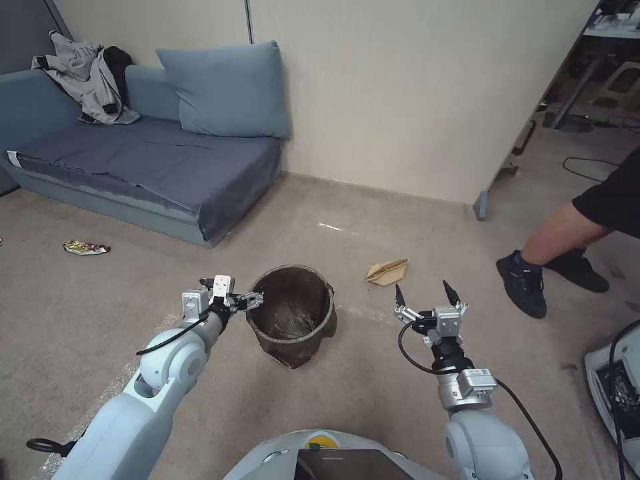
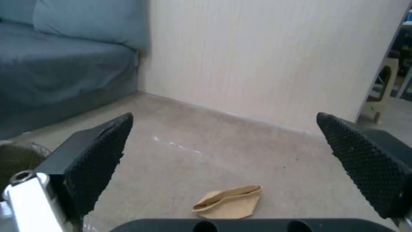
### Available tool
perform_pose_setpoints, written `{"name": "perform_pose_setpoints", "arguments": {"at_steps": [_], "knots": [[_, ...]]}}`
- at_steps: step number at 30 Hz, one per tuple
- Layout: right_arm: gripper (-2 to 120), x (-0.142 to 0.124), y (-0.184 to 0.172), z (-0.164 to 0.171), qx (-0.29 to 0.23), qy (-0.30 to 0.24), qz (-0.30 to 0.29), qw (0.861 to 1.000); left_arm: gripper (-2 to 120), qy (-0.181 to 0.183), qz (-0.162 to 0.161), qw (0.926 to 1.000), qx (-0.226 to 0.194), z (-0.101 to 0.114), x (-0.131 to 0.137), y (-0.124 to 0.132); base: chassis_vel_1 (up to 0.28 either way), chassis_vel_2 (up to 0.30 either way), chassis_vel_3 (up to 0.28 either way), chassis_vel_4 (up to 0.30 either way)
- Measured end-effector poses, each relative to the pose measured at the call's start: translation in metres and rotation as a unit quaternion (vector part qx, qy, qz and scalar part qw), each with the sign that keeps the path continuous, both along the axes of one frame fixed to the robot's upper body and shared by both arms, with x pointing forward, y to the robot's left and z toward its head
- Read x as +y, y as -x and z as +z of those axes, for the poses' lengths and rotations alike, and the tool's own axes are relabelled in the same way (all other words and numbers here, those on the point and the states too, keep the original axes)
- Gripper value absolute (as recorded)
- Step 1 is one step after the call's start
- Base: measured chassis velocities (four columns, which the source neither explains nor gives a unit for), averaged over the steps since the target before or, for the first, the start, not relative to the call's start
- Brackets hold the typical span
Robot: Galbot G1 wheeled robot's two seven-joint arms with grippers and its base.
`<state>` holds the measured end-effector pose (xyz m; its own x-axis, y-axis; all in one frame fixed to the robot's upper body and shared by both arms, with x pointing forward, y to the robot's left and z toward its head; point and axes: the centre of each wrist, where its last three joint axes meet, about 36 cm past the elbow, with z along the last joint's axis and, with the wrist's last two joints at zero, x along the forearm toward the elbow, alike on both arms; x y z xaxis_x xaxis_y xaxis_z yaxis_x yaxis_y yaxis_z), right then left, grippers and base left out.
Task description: Pick up the trash bin, then pick up the garbage from the floor and place it into the trash bin.
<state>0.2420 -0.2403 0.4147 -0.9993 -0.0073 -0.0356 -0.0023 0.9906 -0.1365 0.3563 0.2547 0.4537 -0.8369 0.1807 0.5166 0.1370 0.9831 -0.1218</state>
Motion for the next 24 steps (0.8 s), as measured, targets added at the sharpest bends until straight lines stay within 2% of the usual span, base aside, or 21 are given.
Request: {"name": "perform_pose_setpoints", "arguments": {"at_steps": [5,8,24], "knots": [[100,0.0,0.001,0.0,0.0,0.001,-0.001,1.0,100,-0.003,0.011,0.9998,0.014,-0.006,-0.001,-0.003,0.0,0.0,0.0,0.0],[100,0.001,0.002,0.0,0.0,0.001,-0.002,1.0,100,-0.003,0.022,0.9993,0.03,-0.016,0.003,-0.009,0.0,0.0,0.0,0.0],[100,0.002,0.004,0.001,-0.003,0.001,0.002,1.0,100,-0.001,0.028,0.9981,0.055,-0.036,-0.005,-0.024,0.0,0.0,0.0,0.0]]}}
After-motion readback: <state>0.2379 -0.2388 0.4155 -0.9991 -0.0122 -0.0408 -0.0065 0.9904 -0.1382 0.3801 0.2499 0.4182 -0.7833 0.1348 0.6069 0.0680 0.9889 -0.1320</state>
